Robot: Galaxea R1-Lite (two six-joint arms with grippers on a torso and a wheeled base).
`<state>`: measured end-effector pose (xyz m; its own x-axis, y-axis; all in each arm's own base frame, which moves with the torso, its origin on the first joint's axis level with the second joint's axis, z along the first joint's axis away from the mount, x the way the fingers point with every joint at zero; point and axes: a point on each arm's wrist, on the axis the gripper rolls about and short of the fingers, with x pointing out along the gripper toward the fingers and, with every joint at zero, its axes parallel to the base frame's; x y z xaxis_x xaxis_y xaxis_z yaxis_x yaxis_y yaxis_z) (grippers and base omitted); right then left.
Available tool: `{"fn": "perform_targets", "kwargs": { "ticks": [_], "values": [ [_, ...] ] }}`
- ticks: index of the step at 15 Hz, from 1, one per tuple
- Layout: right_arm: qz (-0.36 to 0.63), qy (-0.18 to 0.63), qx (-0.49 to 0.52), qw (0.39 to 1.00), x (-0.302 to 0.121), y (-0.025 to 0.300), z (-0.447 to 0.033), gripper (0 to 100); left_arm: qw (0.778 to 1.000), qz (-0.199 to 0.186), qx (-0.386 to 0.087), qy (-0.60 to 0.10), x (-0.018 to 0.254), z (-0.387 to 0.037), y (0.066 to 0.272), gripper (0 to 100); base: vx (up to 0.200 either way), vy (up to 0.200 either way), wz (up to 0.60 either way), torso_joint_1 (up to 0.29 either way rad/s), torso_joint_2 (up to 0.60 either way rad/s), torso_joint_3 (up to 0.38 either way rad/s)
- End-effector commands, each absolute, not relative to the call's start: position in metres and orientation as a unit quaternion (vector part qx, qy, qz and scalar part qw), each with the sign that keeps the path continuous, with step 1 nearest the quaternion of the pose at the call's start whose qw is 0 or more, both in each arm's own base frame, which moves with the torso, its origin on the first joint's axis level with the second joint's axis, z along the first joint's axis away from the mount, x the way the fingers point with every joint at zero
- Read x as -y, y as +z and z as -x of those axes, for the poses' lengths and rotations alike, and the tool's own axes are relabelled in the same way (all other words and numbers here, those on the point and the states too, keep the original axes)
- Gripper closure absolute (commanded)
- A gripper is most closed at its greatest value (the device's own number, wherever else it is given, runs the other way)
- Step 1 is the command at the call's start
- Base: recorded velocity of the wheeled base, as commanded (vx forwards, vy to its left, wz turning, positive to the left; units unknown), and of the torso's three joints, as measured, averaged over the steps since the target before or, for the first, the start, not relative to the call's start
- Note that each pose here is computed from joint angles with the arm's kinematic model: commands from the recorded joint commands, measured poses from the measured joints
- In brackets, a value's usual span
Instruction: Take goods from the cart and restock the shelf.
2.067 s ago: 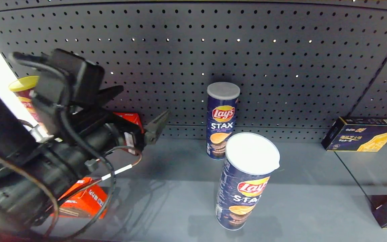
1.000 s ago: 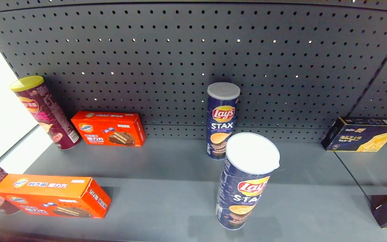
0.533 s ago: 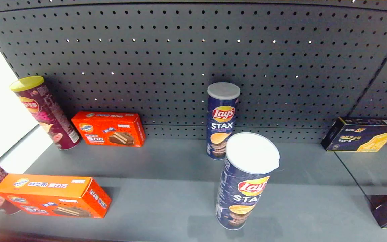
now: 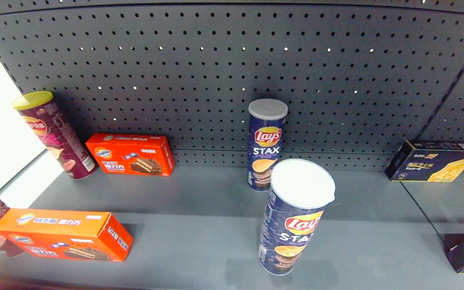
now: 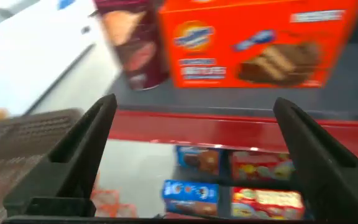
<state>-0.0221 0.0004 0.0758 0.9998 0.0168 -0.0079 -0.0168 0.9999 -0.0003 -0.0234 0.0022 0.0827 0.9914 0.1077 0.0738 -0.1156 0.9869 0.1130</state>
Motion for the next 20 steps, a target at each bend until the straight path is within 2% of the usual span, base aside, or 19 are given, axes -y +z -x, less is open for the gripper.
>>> {"fn": "perform_targets", "kwargs": {
  "ticks": [1, 5, 8, 10, 12, 13, 15, 16, 20],
  "values": [
    [0.001, 0.008, -0.005, 1.0, -0.0004, 0.0759, 0.022, 0, 0.998, -0.06, 0.031, 0.003, 0.0001, 0.023, 0.0819, 0, 0.0, 0.0, 0.0, 0.0, 0.0, 0.0],
    [0.001, 0.008, -0.005, 1.0, -0.0004, 0.0757, 0.022, 0, 0.998, -0.058, 0.025, 0.001, 0.0001, 0.0233, 0.0815, 0, 0.0, 0.0, 0.0, 0.0, 0.0, 0.0],
    [0.0, 0.008, -0.005, 1.0, -0.0004, 0.0759, 0.022, 0, 0.999, -0.025, 0.025, 0.002, 0.0001, 0.0234, 0.0817, 0, 0.0, 0.0, 0.0, 0.0, 0.0, 0.0],
    [0.0, 0.008, -0.005, 1.0, -0.0004, 0.0759, 0.022, 0, 0.994, -0.006, 0.026, 0.105, -0.0045, 0.0238, 0.0818, 0, 0.0, 0.0, 0.0, 0.0, 0.0, 0.0],
    [0.0, 0.008, -0.005, 1.0, -0.0004, 0.0759, 0.022, 0, 0.991, -0.014, 0.024, 0.13, -0.0057, 0.0237, 0.0809, 0, 0.0, 0.0, 0.0, 0.0, 0.0, 0.0],
    [0.001, 0.008, -0.005, 1.0, -0.0004, 0.0759, 0.022, 0, 0.993, -0.017, 0.024, 0.111, -0.0049, 0.0235, 0.081, 0, 0.0, 0.0, 0.0, 0.0, 0.0, 0.0],
    [0.0, 0.008, -0.005, 1.0, -0.0004, 0.0759, 0.022, 0, 1.0, -0.018, 0.003, -0.005, 0.0003, 0.0228, 0.0761, 0, 0.0, 0.0, 0.0, 0.0, 0.0, 0.0],
    [0.0, 0.008, -0.005, 1.0, -0.0004, 0.0757, 0.022, 0, 0.999, -0.025, -0.007, -0.032, 0.0015, 0.0233, 0.075, 0, 0.0, 0.0, 0.0, 0.0, 0.0, 0.0],
    [0.0, 0.008, -0.005, 1.0, -0.0004, 0.0759, 0.022, 0, 0.999, -0.026, -0.007, -0.032, 0.0015, 0.0232, 0.0752, 0, 0.0, 0.0, 0.0, 0.0, 0.0, 0.0]
  ]
}}
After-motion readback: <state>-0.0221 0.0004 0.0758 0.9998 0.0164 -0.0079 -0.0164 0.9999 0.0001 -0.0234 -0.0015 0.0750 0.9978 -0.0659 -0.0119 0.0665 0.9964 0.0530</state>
